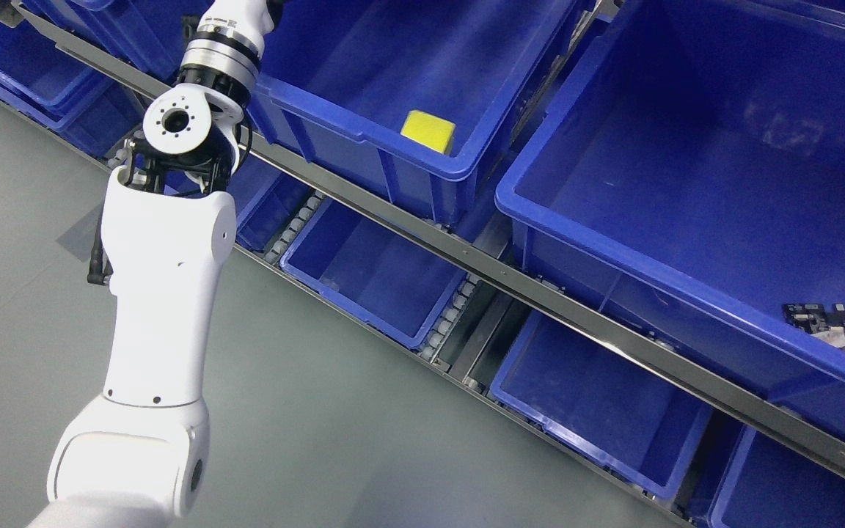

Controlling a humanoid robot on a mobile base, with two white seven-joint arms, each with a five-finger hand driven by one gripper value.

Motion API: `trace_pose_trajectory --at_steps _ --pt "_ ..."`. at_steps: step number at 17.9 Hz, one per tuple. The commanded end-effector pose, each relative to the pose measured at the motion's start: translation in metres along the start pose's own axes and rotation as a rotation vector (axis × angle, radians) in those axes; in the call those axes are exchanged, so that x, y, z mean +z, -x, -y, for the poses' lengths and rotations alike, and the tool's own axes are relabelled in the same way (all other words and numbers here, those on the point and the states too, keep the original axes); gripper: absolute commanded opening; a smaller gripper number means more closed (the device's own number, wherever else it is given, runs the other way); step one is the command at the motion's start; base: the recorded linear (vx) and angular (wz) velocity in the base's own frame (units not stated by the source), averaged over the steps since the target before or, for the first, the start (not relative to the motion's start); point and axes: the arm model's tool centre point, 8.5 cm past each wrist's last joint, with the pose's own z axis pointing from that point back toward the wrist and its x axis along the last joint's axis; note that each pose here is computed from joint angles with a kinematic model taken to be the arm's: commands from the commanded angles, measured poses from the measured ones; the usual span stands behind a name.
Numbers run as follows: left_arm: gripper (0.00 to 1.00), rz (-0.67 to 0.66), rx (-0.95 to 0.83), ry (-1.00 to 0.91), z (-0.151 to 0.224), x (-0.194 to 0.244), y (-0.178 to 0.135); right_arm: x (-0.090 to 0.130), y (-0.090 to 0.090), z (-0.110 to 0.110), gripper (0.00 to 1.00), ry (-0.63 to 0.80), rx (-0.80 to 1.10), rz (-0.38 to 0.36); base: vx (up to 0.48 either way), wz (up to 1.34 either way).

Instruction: Move yellow foam block to right shelf middle

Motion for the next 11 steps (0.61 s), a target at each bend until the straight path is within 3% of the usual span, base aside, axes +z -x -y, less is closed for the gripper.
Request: trace_pose_trajectory --at_steps 1,5,11 --pt "1.00 0.234 0.013 -0.180 -0.066 0.053 -0.035 -0.001 -0.006 0.011 1.00 0.017 0.005 0.018 0.000 0.00" --pt "1.00 0.119 0.047 -0.207 -0.062 0.123 0.036 -0.001 -0.006 0.011 1.00 0.017 0.005 0.018 0.000 0.00" --pt "1.00 0.046 0.074 -0.171 -0.041 0.151 0.063 -0.001 -0.006 0.011 1.00 0.017 0.005 0.018 0.000 0.00"
